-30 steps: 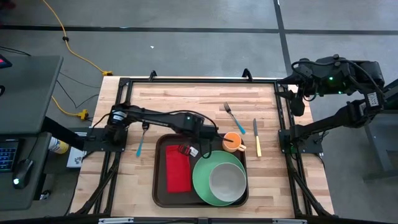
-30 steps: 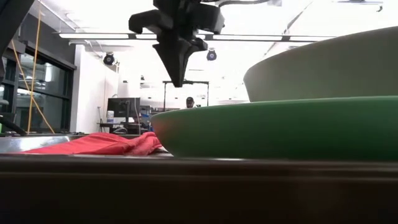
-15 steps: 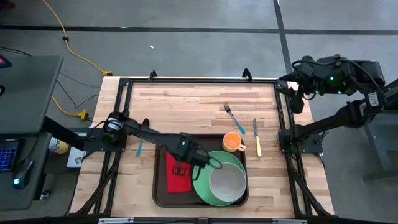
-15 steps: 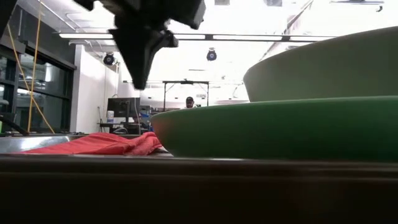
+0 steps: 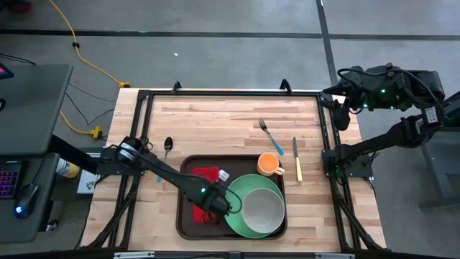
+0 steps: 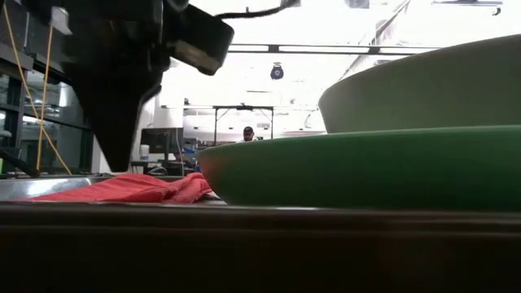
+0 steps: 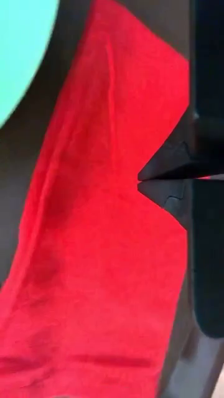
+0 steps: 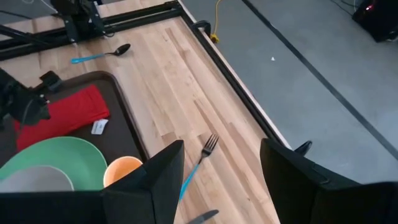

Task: Set up tray
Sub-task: Put the red table napkin on the brown serving tray to the left of the green plate

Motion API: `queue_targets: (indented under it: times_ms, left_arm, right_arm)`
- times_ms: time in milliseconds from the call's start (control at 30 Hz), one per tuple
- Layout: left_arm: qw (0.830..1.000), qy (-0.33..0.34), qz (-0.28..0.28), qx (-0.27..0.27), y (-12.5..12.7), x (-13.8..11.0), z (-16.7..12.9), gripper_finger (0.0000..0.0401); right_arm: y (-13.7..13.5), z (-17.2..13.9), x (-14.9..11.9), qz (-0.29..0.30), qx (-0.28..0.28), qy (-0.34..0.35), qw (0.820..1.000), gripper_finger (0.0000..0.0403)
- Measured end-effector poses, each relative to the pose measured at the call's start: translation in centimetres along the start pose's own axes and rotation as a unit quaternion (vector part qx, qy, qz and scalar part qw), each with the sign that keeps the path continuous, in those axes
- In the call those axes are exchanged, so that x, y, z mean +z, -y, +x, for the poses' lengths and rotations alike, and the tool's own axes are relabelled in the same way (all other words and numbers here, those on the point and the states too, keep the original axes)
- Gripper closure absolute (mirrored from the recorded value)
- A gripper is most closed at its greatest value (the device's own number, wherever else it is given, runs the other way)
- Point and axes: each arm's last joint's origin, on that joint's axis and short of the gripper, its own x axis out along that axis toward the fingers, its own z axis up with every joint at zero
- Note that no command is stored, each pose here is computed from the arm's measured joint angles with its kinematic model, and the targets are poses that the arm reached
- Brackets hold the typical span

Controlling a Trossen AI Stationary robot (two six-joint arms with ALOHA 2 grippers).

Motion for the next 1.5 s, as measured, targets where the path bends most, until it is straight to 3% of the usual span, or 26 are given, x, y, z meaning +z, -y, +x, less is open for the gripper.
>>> queue_targets:
  times_ms: [133,267,567,700,900,1167,1333,1500]
  left_arm:
    - [0.998,0.035,-0.043,-0.001,1.4,-1.1,-0.2,0.0392]
    - [0.995,0.047,-0.091,0.003,1.9,-1.9,-0.3,0.0379]
    - [0.990,0.035,-0.135,-0.004,3.0,-2.3,1.1,0.0390]
    - [0.990,0.024,-0.141,-0.007,3.4,-2.5,1.9,0.0373]
    - [0.990,0.004,-0.143,-0.018,4.2,-3.1,2.5,0.0391]
    - [0.989,-0.035,-0.141,-0.029,5.0,-4.4,2.4,0.0372]
    - [0.989,-0.064,-0.135,-0.013,4.9,-4.9,2.2,0.0391]
    - [0.989,-0.087,-0.119,0.030,4.4,-5.0,1.0,0.0360]
  right_arm:
    - [0.0,0.0,0.0,0.007,0.000,0.000,1.000,0.0212]
    - [0.0,0.0,0.0,0.016,0.000,0.000,1.000,0.0212]
    - [-0.1,0.0,0.0,0.017,0.014,-0.003,1.000,0.0212]
    - [-0.1,-0.1,-0.1,0.010,0.024,-0.004,1.000,0.0212]
    - [-0.1,-0.1,-0.1,-0.003,0.032,-0.005,0.999,0.0212]
    - [-0.1,-0.1,-0.1,-0.018,0.031,-0.005,0.999,0.0212]
    - [-0.1,-0.1,-0.1,-0.022,0.031,-0.005,0.999,0.0212]
    - [-0.1,-0.1,-0.1,-0.025,0.030,-0.005,0.999,0.0212]
